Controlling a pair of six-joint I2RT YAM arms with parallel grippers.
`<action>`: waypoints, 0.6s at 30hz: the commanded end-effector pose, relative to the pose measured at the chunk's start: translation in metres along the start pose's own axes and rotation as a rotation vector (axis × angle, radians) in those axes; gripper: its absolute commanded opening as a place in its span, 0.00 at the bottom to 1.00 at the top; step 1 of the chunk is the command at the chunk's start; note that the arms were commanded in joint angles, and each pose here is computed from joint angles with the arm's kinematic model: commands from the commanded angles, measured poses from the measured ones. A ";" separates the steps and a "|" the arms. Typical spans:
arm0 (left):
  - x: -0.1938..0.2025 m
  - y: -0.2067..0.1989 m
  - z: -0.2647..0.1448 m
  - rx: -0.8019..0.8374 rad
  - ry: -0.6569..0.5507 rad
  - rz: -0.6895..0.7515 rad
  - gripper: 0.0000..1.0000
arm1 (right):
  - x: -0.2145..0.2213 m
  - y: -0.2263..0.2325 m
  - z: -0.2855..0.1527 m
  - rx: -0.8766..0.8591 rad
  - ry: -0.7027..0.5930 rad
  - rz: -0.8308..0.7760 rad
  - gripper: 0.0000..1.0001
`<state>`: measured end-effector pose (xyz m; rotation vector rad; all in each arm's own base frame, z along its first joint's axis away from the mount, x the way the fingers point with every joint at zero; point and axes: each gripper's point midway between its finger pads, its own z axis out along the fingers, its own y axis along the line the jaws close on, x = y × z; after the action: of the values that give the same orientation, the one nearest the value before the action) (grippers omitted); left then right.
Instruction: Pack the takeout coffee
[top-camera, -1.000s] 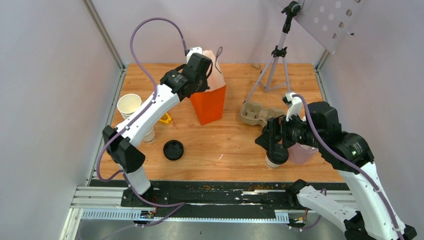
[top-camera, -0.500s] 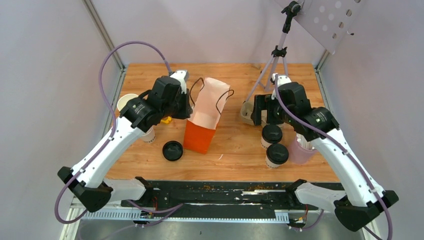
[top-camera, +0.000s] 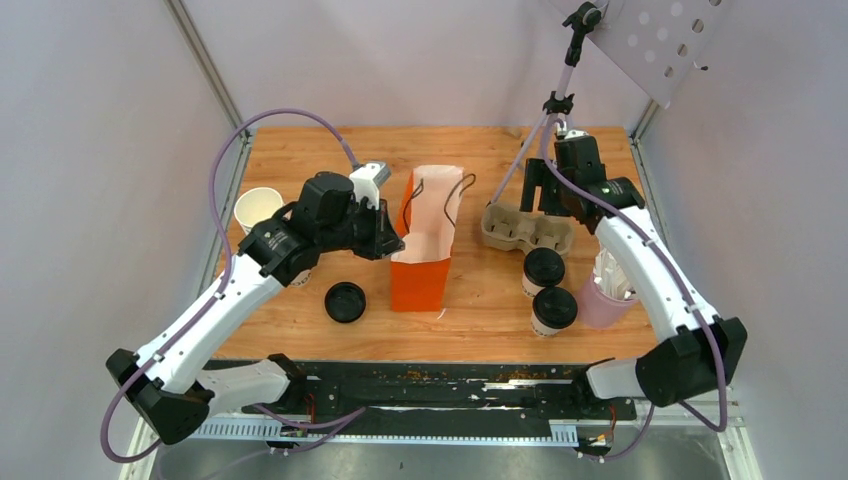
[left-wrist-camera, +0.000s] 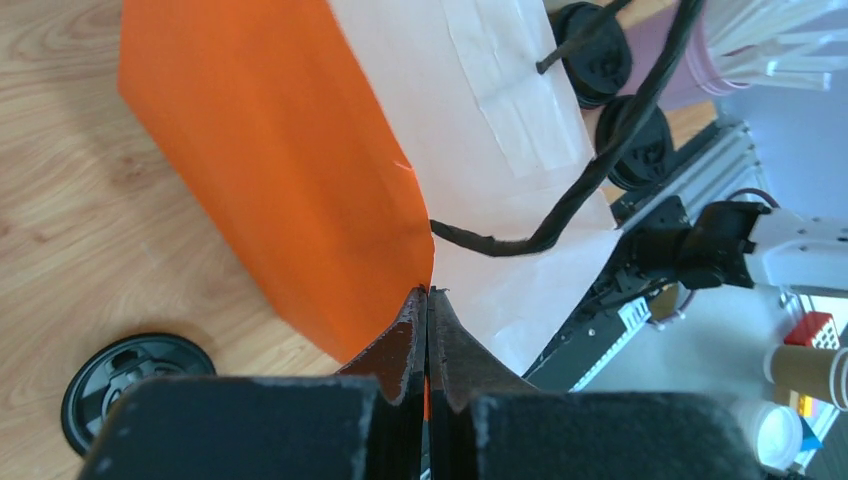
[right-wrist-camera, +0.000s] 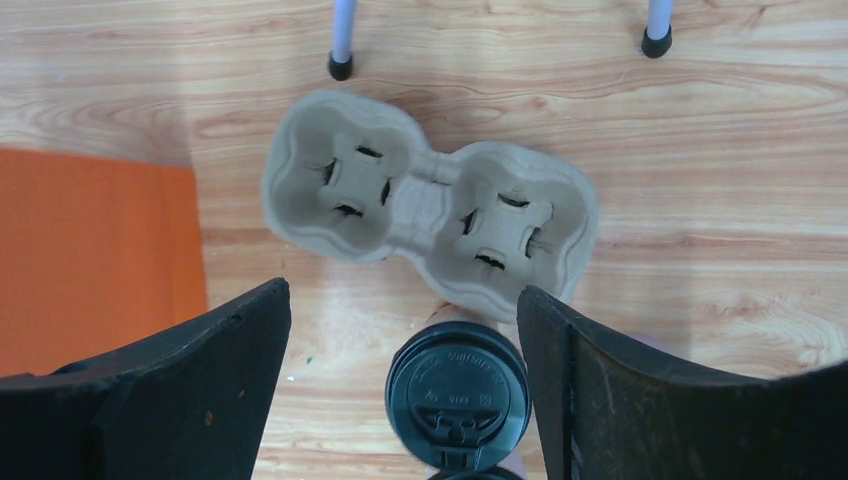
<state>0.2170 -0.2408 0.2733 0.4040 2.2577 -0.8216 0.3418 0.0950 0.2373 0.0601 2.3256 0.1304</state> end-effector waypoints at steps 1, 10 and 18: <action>-0.013 -0.024 -0.011 0.141 -0.077 0.069 0.00 | 0.004 -0.002 0.031 0.022 0.036 0.019 0.82; 0.017 -0.009 -0.010 0.119 -0.037 0.068 0.08 | 0.026 -0.008 0.078 0.091 0.128 0.046 0.76; 0.016 0.005 -0.023 0.028 -0.063 0.066 0.49 | 0.047 -0.008 0.109 0.126 0.217 0.074 0.74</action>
<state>0.1953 -0.2335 0.2665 0.4753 2.1858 -0.8814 0.3740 0.0974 0.1326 0.1355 2.5682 0.0259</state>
